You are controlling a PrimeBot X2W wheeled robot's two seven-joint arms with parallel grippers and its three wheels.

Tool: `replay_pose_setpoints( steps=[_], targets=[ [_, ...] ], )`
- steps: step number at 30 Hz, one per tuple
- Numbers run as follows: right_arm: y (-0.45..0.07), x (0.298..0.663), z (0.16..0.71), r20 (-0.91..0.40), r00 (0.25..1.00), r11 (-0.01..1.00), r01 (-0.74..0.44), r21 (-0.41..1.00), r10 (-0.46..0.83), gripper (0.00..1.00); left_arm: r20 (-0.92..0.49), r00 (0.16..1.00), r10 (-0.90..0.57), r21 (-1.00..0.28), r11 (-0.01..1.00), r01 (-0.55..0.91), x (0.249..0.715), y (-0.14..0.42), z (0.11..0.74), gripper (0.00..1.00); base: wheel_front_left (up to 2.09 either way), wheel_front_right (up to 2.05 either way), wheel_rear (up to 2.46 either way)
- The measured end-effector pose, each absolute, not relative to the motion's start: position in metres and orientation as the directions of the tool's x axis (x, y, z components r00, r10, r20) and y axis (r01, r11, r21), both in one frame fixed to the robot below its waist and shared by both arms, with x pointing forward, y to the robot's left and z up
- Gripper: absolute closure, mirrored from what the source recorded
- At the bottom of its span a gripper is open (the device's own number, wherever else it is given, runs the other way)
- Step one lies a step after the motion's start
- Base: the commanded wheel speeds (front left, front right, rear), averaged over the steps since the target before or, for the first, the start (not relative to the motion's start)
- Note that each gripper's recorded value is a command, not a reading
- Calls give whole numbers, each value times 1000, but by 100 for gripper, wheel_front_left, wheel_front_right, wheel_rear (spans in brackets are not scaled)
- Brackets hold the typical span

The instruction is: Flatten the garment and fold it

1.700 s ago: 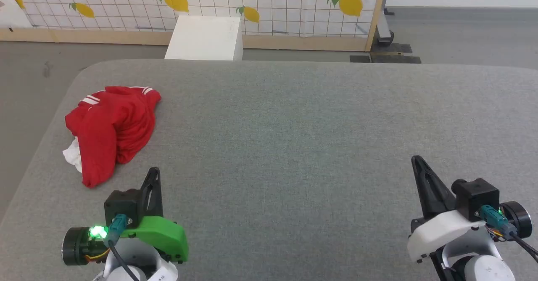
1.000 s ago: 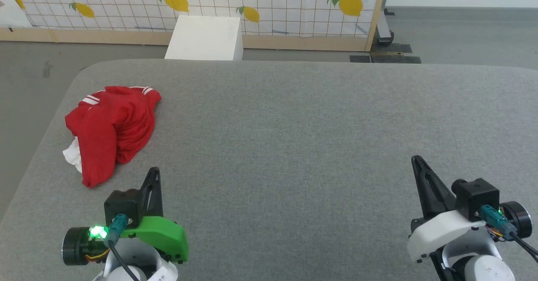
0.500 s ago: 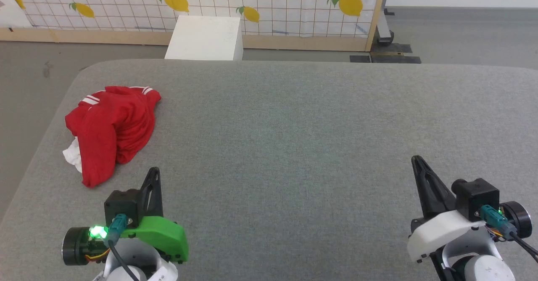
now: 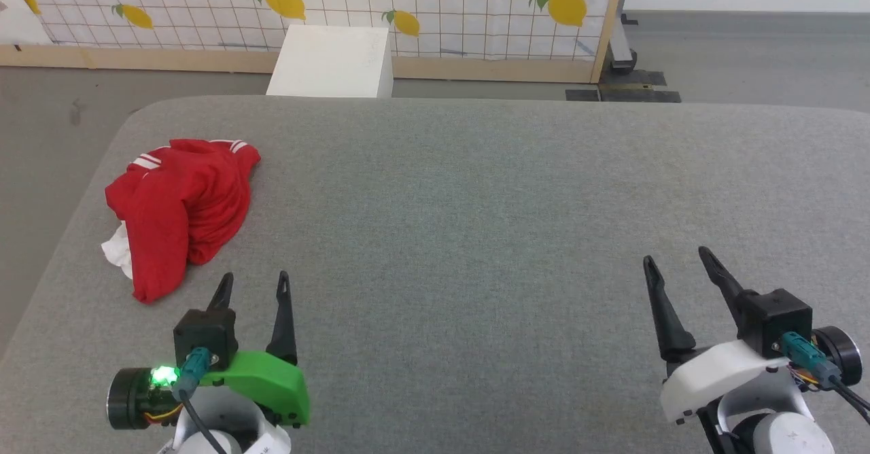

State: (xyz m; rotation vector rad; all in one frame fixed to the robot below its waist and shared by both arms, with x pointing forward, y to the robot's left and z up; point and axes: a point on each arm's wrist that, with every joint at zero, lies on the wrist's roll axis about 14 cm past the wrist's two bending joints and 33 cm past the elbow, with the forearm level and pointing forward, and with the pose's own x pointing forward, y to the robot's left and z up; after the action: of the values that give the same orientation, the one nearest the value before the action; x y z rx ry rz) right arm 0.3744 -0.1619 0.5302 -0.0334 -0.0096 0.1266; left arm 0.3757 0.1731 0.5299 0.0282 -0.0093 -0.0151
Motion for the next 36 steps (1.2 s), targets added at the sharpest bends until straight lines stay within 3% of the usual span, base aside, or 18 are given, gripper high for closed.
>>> replay_pose_setpoints(
  steps=[36],
  targets=[
    [-183, 368, 532, 63, 996, 997, -66, 33, 64, 0, 21, 999, -41, 3, 999, 41, 373, 160, 519, 0, 0, 0, 0]
  ],
)
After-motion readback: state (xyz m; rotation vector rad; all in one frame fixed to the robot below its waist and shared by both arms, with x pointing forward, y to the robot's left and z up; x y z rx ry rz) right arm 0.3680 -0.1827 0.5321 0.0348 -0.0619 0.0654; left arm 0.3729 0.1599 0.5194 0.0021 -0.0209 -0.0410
